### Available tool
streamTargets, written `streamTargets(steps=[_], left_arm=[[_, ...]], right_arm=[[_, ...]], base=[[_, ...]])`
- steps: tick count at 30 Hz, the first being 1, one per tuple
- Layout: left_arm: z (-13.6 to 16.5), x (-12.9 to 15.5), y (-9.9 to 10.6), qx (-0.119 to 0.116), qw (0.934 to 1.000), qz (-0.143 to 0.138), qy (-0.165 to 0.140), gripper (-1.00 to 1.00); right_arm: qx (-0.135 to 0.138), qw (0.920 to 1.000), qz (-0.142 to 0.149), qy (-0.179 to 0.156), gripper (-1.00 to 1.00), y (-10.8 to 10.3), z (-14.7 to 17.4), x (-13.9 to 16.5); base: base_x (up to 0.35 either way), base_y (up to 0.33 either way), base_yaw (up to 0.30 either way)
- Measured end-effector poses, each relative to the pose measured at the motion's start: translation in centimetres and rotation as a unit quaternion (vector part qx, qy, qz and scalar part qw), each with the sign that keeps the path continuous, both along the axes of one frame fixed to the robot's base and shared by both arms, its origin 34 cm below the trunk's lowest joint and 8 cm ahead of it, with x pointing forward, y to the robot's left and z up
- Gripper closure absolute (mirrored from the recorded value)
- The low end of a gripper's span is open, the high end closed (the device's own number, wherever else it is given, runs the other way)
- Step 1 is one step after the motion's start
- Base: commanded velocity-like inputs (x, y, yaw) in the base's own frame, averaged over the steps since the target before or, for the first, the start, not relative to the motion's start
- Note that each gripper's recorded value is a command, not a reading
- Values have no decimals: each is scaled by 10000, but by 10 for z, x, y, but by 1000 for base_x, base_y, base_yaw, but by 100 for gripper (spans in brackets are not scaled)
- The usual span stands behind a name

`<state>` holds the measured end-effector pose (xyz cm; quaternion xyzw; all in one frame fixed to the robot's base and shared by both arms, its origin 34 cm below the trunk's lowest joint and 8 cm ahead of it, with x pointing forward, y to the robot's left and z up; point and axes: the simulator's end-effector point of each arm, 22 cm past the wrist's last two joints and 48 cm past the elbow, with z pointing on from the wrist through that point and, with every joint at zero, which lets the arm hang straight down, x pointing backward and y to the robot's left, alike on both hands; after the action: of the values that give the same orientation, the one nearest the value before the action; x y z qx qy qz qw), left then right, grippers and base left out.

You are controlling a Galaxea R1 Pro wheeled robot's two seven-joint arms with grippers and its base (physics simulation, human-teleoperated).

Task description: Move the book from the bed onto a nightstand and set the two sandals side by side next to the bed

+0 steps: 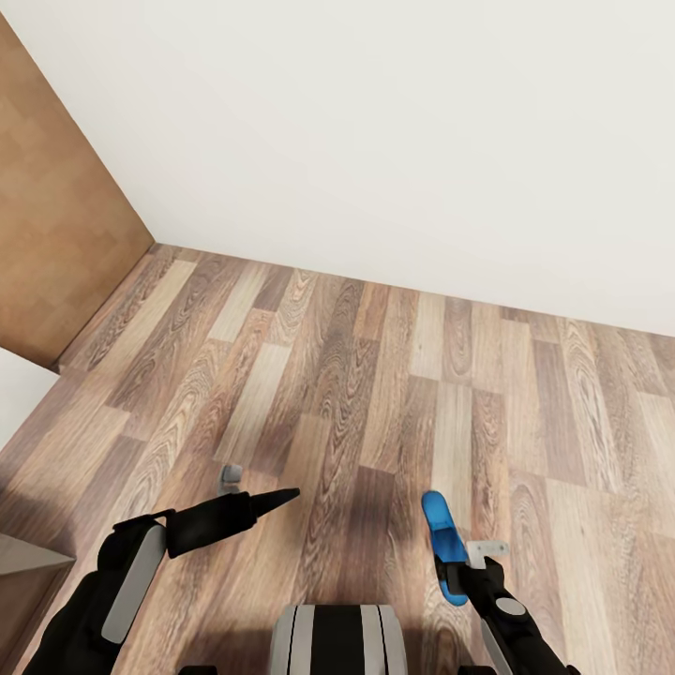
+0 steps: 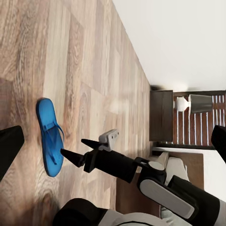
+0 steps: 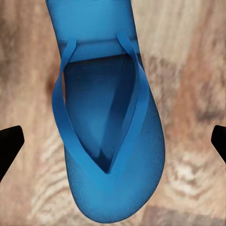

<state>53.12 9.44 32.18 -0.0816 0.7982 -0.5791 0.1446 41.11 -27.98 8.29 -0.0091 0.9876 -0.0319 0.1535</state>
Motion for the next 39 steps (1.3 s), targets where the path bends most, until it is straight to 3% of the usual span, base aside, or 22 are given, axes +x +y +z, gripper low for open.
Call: streamTargets(steps=[22,39], left_arm=[[-1,-1,0,-1,10000,2,17,-100],[-26,-10,0,-3,9996,2,284,-100]], right_arm=[[-4,10000,4,8,-100,0,0,-1],[5,9996,7,273,-100,1,-18,-23]], base=[[51,39,0],[0,0,0]])
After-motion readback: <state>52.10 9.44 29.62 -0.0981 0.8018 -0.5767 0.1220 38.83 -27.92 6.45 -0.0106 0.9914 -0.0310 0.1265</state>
